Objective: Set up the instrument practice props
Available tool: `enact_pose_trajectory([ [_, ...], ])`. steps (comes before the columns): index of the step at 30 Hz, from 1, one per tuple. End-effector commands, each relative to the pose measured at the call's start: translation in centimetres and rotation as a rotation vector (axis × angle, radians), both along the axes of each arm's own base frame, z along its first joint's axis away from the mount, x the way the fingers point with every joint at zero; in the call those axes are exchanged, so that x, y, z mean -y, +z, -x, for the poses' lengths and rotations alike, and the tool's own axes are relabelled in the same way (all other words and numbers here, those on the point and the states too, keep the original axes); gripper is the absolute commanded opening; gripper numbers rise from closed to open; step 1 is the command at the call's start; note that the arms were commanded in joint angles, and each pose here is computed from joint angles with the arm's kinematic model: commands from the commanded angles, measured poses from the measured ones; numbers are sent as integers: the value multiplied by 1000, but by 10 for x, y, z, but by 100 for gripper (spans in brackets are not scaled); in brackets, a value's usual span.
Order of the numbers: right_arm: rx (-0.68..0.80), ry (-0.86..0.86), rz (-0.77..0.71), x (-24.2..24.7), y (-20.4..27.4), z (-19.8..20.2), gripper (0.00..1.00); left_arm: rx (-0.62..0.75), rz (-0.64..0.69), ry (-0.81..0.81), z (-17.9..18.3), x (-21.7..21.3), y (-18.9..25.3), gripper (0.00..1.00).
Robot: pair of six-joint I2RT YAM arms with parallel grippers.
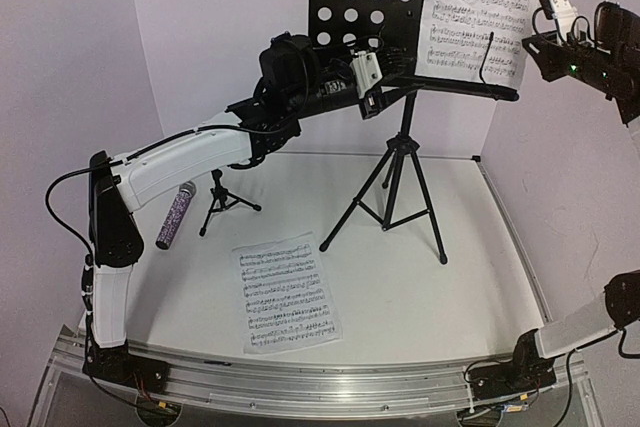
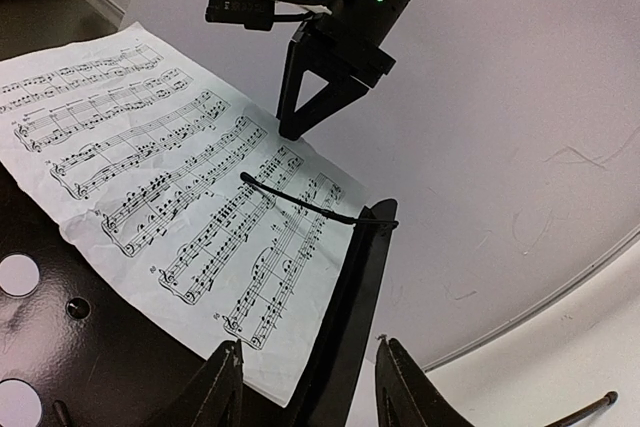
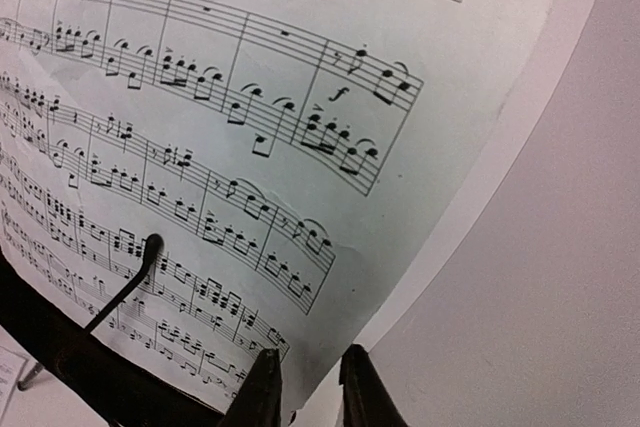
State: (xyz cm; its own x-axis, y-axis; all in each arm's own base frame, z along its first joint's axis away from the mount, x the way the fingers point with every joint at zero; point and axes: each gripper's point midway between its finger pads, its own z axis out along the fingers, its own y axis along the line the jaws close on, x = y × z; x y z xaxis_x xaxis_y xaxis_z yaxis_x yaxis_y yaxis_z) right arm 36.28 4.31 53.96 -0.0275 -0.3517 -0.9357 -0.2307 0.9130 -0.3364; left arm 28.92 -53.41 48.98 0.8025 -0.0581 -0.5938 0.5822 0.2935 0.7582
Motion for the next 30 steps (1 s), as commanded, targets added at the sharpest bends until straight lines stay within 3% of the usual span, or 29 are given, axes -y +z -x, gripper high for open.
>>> enact_pose_trajectory([
  [1, 61, -49, 7, 10, 19, 12, 29, 8, 12, 6, 6, -10, 15, 45],
  [5, 78, -138, -37, 25, 25, 24, 48, -10, -13, -14, 18, -20, 23, 46],
  [8, 94, -247, -129, 43, 30, 40, 77, -25, -39, -26, 36, -37, 32, 49],
  [10, 85, -260, -196, 45, 25, 52, 87, -53, -79, -28, 47, -49, 27, 52],
  [15, -28, -187, -365, 30, 2, 82, 91, -162, -198, -13, 78, -96, 20, 63],
  [18, -186, 3, -489, -8, -11, 98, 91, -293, -305, 2, 96, -127, 0, 67],
  [21, -317, 178, -580, -41, -21, 111, 91, -437, -432, 10, 119, -161, -38, 72],
  [24, -424, 344, -639, -69, -30, 130, 90, -612, -571, 75, 128, -188, -103, 77],
  [30, -582, 472, -714, -90, -57, 148, 87, -889, -687, 220, 134, -226, -215, 83],
])
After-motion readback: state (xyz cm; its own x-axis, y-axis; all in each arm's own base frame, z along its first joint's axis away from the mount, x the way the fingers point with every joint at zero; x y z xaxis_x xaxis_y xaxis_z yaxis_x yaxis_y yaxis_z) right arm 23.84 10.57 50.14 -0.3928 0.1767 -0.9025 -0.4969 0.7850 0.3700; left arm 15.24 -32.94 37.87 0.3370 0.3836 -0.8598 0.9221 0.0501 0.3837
